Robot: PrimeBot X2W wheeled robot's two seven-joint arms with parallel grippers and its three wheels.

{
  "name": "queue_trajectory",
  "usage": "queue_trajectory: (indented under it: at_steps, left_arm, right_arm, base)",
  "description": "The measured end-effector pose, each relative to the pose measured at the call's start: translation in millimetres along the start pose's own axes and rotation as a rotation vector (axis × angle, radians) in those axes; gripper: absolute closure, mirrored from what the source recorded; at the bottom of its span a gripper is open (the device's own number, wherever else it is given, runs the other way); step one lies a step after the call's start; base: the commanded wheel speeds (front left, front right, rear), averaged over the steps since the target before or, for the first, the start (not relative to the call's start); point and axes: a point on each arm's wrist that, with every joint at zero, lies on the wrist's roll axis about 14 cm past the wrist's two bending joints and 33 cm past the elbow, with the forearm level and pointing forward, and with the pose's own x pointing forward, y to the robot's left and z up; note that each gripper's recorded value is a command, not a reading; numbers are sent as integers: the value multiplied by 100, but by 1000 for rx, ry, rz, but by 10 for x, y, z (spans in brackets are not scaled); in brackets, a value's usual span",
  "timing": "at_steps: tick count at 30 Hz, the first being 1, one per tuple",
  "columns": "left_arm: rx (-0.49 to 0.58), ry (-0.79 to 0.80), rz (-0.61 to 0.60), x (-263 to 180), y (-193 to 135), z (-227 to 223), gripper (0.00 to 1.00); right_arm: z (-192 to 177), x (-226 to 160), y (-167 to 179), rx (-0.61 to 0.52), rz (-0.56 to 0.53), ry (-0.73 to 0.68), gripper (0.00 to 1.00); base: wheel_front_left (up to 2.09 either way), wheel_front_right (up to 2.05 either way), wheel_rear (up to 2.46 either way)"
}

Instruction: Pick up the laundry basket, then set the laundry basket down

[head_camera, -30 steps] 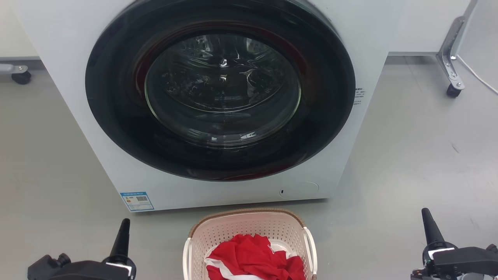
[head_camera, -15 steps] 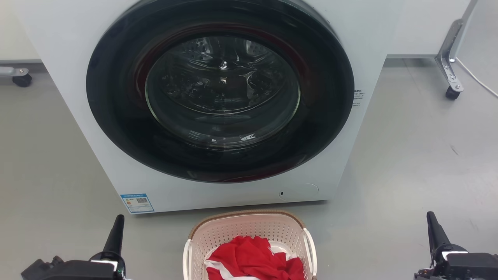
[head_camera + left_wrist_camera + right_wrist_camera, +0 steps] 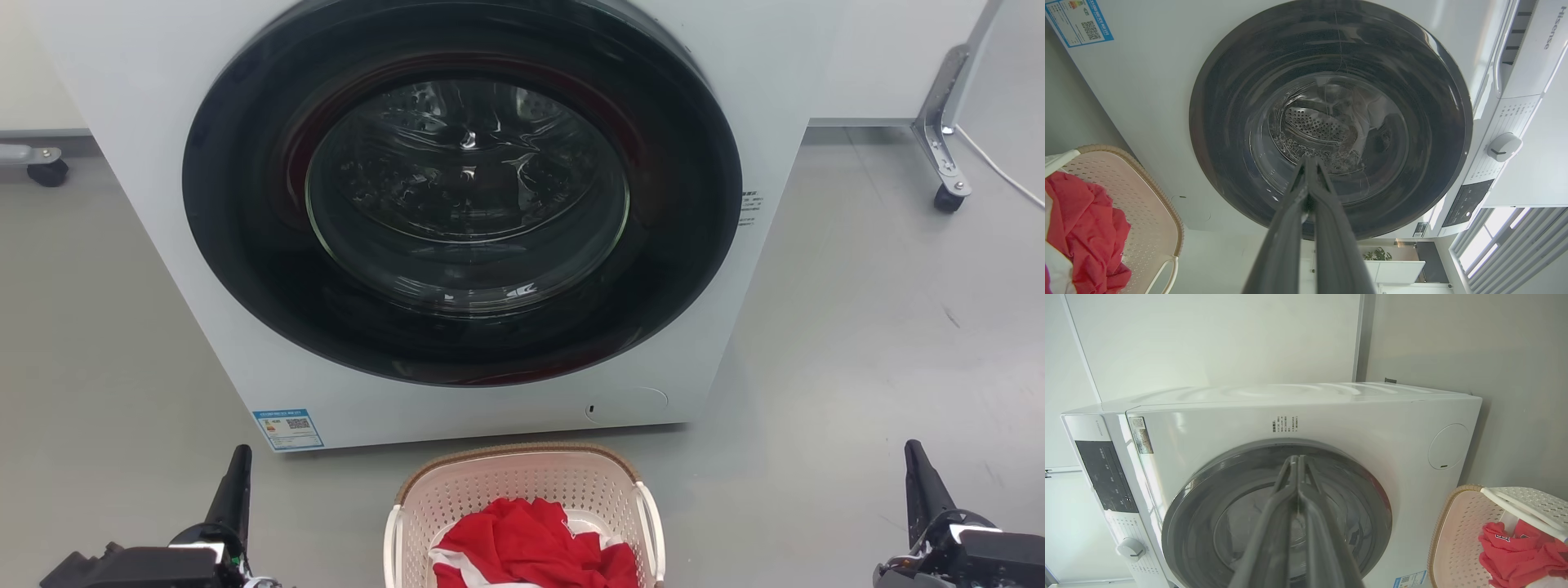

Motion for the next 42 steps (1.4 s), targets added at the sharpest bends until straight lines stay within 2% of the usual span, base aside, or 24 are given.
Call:
queue_trajectory:
  at_steps: [42]
  left_arm:
    - [-2,0,1,-1,3,-1,100]
  right_arm:
    - [-4,0,-2,2,0,0,100]
  base:
    - [0,0,0]
